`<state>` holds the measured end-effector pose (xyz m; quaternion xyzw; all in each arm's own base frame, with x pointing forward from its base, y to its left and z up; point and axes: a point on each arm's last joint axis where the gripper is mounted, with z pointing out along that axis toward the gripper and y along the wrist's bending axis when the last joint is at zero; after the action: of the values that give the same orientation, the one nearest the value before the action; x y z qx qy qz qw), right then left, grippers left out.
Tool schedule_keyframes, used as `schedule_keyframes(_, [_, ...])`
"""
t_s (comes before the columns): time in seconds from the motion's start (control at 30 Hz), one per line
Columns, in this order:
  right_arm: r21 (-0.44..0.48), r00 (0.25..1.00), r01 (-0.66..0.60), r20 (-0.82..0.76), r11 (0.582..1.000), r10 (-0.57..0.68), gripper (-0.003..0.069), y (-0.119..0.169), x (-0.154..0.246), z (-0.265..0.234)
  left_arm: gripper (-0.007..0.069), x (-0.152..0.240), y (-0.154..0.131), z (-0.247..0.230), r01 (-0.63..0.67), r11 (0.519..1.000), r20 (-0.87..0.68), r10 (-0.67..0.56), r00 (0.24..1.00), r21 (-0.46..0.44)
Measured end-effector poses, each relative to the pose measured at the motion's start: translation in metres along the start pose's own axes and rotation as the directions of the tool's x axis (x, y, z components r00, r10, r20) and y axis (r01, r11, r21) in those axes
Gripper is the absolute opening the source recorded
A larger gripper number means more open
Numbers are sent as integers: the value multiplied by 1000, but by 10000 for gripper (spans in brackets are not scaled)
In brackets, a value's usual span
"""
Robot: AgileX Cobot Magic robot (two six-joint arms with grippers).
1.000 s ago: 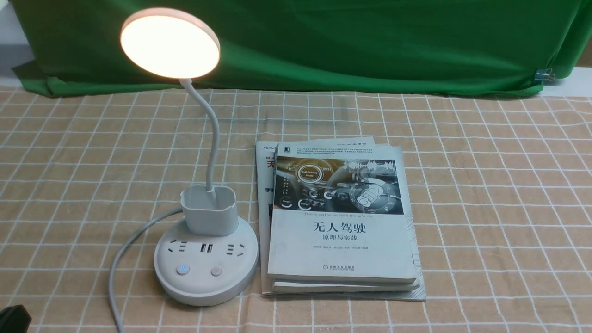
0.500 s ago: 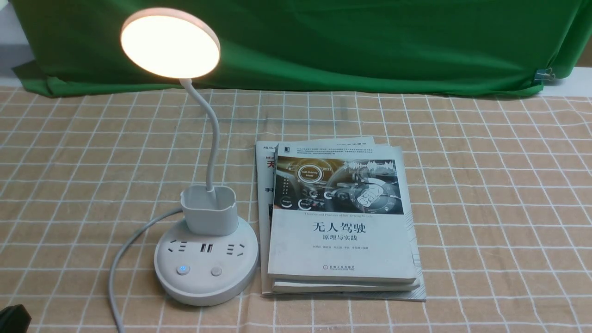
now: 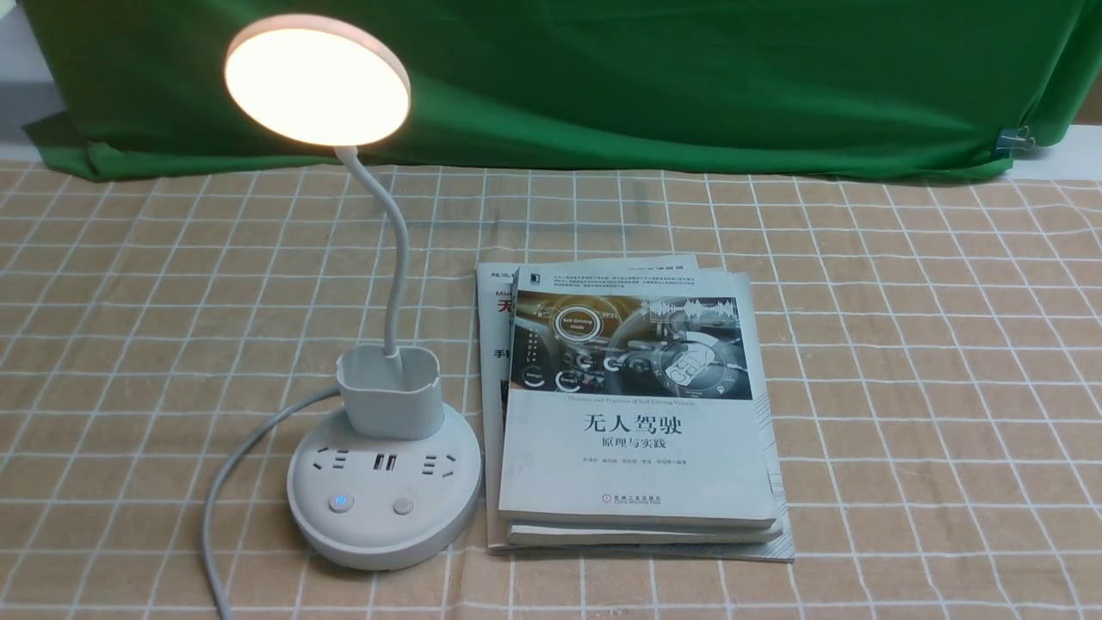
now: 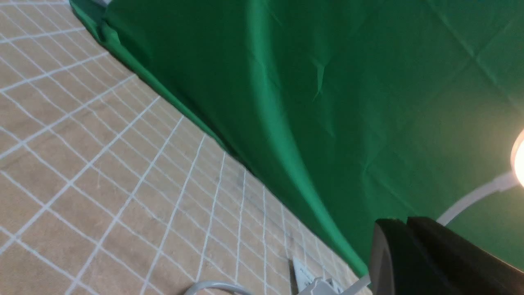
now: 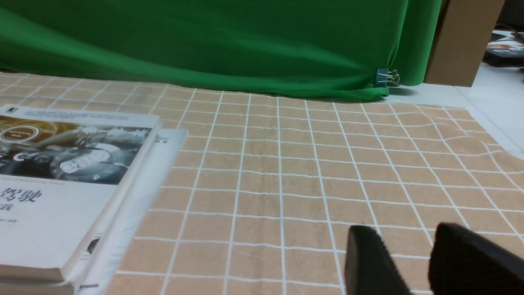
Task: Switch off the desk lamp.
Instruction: Use the left arm to press the button switch on the lamp holder
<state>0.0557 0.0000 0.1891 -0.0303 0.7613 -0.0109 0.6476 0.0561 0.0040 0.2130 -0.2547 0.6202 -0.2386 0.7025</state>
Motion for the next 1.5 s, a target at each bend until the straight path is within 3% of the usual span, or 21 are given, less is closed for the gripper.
schedule_keyframes(0.13, [0,1000,0,0,1000,0,242,0,0,0,17,4,-1,0,17,1000,-65,-18,998,-1])
schedule_keyframes(0.37, [0,1000,0,0,1000,0,242,0,0,0,17,-25,-49,11,-83,996,-366,83,927,16])
schedule_keyframes(0.53, [0,1000,0,0,1000,0,242,0,0,0,17,-25,-61,46,-274,962,-707,205,677,16])
schedule_keyframes(0.57, [0,1000,0,0,1000,0,243,0,0,0,17,-22,-59,60,-315,948,-784,221,580,34])
schedule_keyframes(0.77, [0,1000,0,-1,1000,0,242,0,0,0,11,-5,-49,115,-369,925,-947,194,255,90])
schedule_keyframes(0.9, [0,1000,0,0,1000,0,242,0,0,0,-7,11,-55,149,-378,911,-968,223,114,165])
schedule_keyframes(0.93, [0,1000,0,0,1000,0,242,0,0,0,-7,11,-55,149,-378,911,-968,223,114,165])
schedule_keyframes(0.97, [0,1000,0,0,1000,0,242,0,0,0,-8,20,-65,160,-391,891,-960,273,54,231])
schedule_keyframes(1.03, [0,1000,0,0,1000,0,242,0,0,0,-8,28,-74,166,-402,877,-955,295,16,264])
schedule_keyframes(1.1, [0,1000,0,0,1000,0,242,0,0,0,-8,47,-93,175,-426,833,-932,354,-81,353])
schedule_keyframes(1.2, [0,1000,0,0,1000,0,242,0,0,0,-8,68,-112,184,-414,798,-899,406,-166,437])
schedule_keyframes(1.5, [0,1000,0,0,1000,0,242,0,0,0,-8,103,-121,212,-402,770,-869,437,-231,495])
